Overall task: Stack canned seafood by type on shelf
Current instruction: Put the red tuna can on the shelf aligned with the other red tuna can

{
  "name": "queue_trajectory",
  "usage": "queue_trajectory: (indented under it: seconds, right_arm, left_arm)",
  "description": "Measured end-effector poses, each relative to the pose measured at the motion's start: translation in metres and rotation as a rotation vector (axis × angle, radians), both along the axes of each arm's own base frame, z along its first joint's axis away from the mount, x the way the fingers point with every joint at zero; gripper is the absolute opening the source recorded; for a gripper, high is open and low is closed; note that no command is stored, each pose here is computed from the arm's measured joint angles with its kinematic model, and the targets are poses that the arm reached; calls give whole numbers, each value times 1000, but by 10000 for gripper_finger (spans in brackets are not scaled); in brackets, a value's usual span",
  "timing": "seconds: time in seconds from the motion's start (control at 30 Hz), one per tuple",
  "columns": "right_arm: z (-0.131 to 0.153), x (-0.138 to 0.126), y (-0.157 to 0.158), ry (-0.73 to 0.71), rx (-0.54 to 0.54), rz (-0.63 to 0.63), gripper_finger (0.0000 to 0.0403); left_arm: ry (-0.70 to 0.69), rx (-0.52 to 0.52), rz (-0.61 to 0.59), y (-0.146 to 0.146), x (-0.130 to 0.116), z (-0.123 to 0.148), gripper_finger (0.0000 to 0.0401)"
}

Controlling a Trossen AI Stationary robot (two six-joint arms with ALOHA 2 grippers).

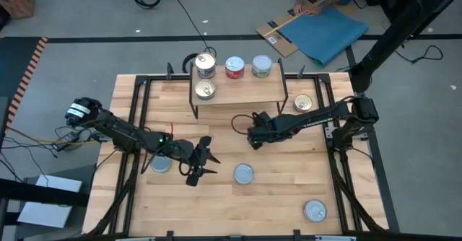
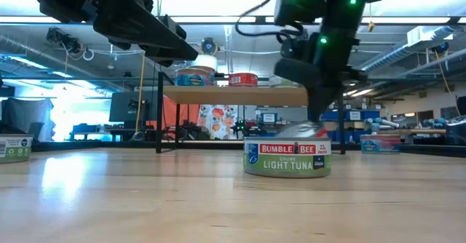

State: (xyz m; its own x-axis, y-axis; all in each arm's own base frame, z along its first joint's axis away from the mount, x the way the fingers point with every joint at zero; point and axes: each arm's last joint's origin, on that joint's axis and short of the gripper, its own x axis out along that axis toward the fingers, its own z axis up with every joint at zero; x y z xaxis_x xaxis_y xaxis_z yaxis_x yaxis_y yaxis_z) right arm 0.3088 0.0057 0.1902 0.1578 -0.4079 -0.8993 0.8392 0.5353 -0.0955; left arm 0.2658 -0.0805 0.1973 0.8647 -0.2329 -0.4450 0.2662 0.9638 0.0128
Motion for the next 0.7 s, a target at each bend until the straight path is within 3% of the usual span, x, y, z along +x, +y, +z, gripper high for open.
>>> queue_trajectory:
  seconds: [0.2, 0.47, 0.7]
  right_arm:
    - [2, 11, 5, -78, 27, 100, 2]
    - [4, 17, 6, -148, 35, 105, 0]
    - [8, 27, 7, -253, 29, 129, 0]
  left_arm:
    - [27, 25, 0, -4, -3, -3, 186]
    - [0, 178, 43, -16, -8, -5, 186]
    - [50, 279, 69, -22, -2, -26, 186]
